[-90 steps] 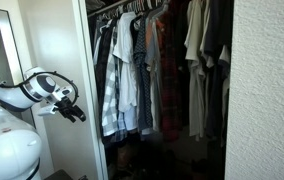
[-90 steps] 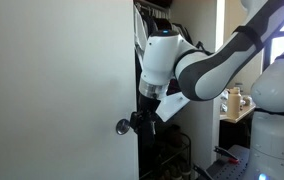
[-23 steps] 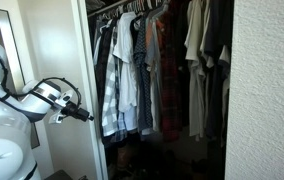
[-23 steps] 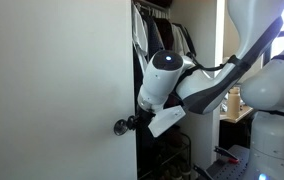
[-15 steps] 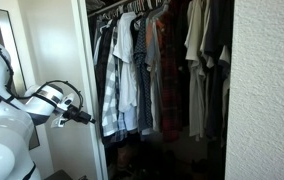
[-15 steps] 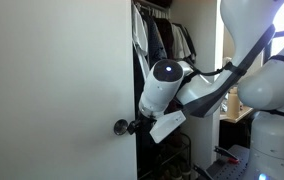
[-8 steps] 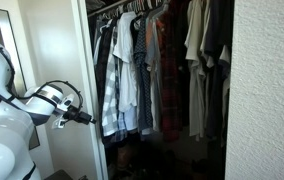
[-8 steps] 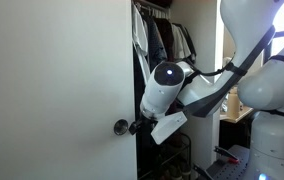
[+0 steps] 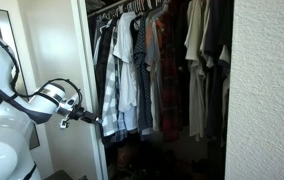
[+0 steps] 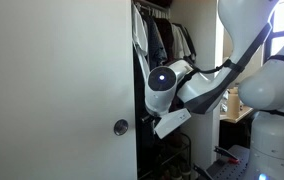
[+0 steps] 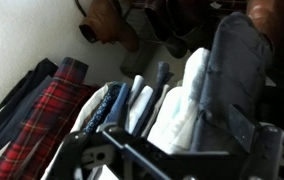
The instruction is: Slide the closet door slightly to the right
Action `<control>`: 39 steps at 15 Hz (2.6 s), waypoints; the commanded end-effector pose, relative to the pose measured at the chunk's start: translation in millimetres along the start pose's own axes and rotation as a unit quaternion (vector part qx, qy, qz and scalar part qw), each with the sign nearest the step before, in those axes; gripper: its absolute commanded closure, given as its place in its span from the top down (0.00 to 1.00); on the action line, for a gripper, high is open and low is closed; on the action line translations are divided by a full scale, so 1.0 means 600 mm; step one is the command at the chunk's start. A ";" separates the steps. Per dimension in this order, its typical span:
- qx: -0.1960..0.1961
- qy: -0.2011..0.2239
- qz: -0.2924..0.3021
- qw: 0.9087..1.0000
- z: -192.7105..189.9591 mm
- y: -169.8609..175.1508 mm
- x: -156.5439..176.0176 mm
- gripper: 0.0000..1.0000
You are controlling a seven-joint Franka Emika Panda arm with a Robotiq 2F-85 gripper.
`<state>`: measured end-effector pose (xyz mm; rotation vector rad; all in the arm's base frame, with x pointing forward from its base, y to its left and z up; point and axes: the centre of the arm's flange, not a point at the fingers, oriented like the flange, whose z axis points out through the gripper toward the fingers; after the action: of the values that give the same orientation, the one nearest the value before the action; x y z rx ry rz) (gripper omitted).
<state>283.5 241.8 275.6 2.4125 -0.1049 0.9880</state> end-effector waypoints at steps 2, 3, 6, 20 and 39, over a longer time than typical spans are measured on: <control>-0.005 -0.036 0.017 0.999 -0.030 0.101 -0.038 1.00; 0.006 -0.046 0.020 0.999 -0.043 0.104 -0.034 1.00; 0.055 -0.089 0.032 0.994 -0.086 0.103 -0.021 1.00; 0.187 -0.115 -0.004 0.976 -0.177 0.025 -0.025 1.00; 0.231 -0.009 -0.070 0.970 -0.049 -0.049 0.016 1.00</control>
<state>265.2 283.5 298.2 2.7669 0.3208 0.9733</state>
